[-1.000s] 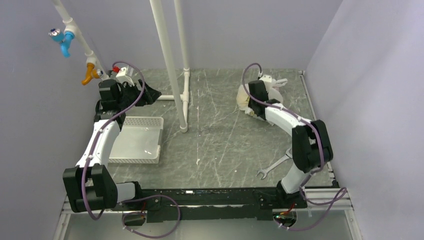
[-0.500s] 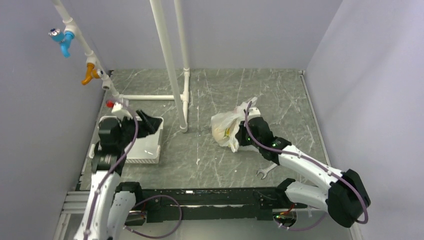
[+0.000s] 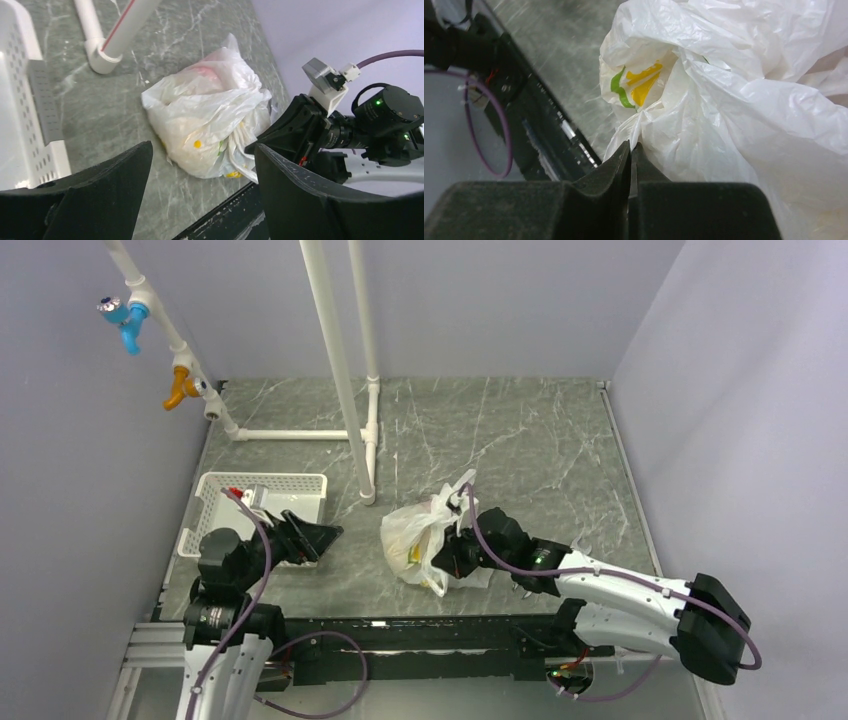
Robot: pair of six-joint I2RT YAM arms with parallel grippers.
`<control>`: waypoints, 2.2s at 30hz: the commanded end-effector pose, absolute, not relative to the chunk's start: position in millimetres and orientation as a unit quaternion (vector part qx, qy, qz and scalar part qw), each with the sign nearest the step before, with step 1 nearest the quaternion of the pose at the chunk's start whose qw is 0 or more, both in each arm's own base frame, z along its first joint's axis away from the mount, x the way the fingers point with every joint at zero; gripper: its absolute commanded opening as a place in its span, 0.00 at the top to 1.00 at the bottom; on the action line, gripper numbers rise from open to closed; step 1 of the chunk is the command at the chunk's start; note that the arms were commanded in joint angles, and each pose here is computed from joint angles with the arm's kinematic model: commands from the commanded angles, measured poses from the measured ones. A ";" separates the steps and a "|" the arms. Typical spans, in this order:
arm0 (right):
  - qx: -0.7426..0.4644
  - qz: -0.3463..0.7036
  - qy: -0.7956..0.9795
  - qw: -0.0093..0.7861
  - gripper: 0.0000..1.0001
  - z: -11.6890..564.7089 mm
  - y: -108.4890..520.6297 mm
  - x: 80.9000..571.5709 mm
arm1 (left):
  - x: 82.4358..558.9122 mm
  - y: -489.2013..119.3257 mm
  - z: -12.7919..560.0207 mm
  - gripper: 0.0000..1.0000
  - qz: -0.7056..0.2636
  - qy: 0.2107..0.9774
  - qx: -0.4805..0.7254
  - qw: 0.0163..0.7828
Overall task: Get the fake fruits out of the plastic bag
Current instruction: Move the plastic bag to the center of the board, then untie the plastic bag at the center of the board.
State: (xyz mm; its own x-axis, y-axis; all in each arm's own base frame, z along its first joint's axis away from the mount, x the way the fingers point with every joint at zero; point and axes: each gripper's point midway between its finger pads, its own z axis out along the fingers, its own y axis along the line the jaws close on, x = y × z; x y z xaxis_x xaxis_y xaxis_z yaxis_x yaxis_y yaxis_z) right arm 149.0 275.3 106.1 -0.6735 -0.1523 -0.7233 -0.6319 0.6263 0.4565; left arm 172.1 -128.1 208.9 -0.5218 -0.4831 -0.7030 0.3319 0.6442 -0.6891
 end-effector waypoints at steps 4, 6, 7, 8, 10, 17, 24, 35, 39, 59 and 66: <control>-0.267 0.378 0.822 0.332 0.93 117.4 293.1 130.3 | 168.5 -152.9 228.7 0.20 -0.445 0.755 0.012 0.481; -0.265 0.378 0.824 0.327 0.92 116.6 294.1 129.2 | 170.2 -165.8 231.7 0.21 -0.445 0.756 0.036 0.478; -0.267 0.382 0.823 0.326 0.91 117.7 295.6 127.3 | 168.6 -175.6 233.9 0.21 -0.444 0.758 0.054 0.475; -0.267 0.385 0.821 0.326 0.89 119.2 296.6 126.2 | 170.7 -184.8 231.7 0.21 -0.430 0.768 0.069 0.469; -0.258 0.389 0.821 0.328 0.84 121.8 296.8 126.2 | 169.3 -201.9 232.1 0.20 -0.396 0.781 0.103 0.471; -0.200 0.316 0.854 0.362 0.53 134.3 265.5 144.8 | 179.6 -254.1 230.3 0.19 -0.306 0.804 0.207 0.466; -0.104 0.247 0.845 0.463 0.16 191.7 204.9 169.6 | 193.0 -283.8 230.9 0.15 -0.275 0.799 0.287 0.451; -0.101 0.223 0.837 0.490 0.24 211.8 196.4 190.7 | 205.8 -308.4 209.6 0.20 -0.278 0.811 0.311 0.410; -0.122 0.282 0.829 0.468 0.30 208.3 209.2 203.2 | 205.7 -311.0 196.4 0.27 -0.283 0.815 0.313 0.398; -0.153 0.344 0.842 0.386 0.31 174.3 242.4 208.5 | 212.5 -320.1 163.7 0.40 -0.269 0.841 0.300 0.361; -0.163 0.346 0.847 0.368 0.35 164.4 248.9 208.9 | 210.6 -319.8 166.1 0.57 -0.274 0.839 0.300 0.362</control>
